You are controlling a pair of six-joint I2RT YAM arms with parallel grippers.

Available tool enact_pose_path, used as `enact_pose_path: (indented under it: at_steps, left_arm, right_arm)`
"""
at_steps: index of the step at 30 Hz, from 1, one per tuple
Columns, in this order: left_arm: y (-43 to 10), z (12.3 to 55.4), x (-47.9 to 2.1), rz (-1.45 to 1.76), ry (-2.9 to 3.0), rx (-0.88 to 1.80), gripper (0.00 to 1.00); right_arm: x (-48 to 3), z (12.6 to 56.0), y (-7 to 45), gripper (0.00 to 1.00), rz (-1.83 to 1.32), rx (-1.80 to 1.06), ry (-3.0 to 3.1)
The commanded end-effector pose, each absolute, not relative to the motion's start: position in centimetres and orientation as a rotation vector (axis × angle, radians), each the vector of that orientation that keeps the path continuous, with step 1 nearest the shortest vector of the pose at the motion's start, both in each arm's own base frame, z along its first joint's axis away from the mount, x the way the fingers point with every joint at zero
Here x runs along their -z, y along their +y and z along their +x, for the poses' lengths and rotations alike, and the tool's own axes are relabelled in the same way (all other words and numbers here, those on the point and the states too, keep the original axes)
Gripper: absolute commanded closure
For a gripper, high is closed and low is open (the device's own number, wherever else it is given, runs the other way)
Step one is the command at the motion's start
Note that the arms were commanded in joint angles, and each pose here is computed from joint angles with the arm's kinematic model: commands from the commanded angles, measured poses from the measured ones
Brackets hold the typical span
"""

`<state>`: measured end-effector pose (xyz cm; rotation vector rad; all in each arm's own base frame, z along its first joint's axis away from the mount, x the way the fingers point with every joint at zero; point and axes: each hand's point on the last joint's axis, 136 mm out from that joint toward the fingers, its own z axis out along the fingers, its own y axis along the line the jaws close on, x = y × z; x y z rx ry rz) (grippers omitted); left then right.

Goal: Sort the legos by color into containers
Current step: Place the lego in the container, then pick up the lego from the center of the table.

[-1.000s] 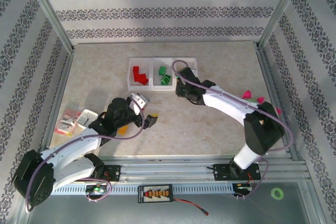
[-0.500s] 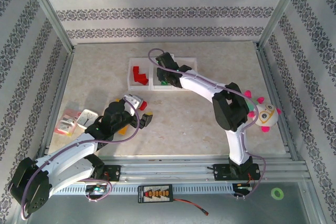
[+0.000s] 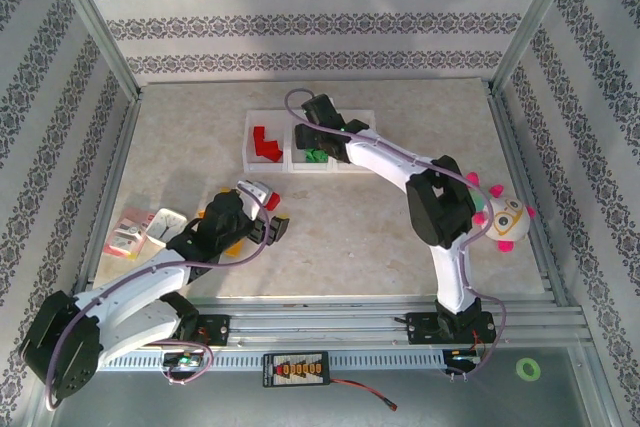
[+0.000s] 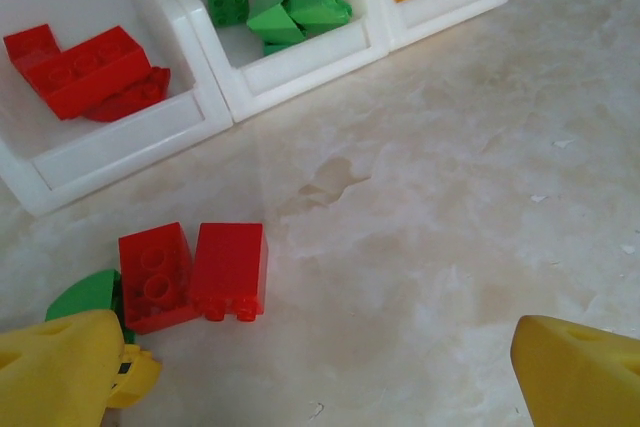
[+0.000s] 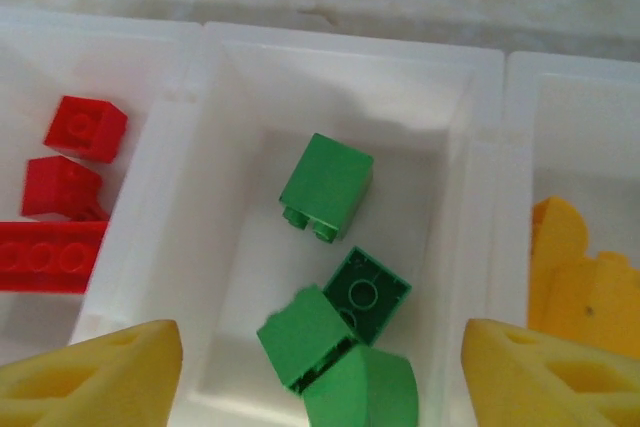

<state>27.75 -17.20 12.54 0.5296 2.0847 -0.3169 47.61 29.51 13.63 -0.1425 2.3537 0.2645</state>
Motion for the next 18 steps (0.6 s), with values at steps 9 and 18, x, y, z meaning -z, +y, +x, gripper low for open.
enact_pose_path:
  at_steps: [9,18]
  left_arm:
    - [-15.8,32.0,-9.4,0.254,2.394,0.199,0.08]
    - [-15.9,34.4,-7.1,0.212,2.549,0.137,0.22]
  right_arm:
    - [-20.3,40.4,24.7,0.14,-0.159,-0.368,2.195]
    - [-18.4,36.4,21.2,0.13,-0.063,-0.361,2.232]
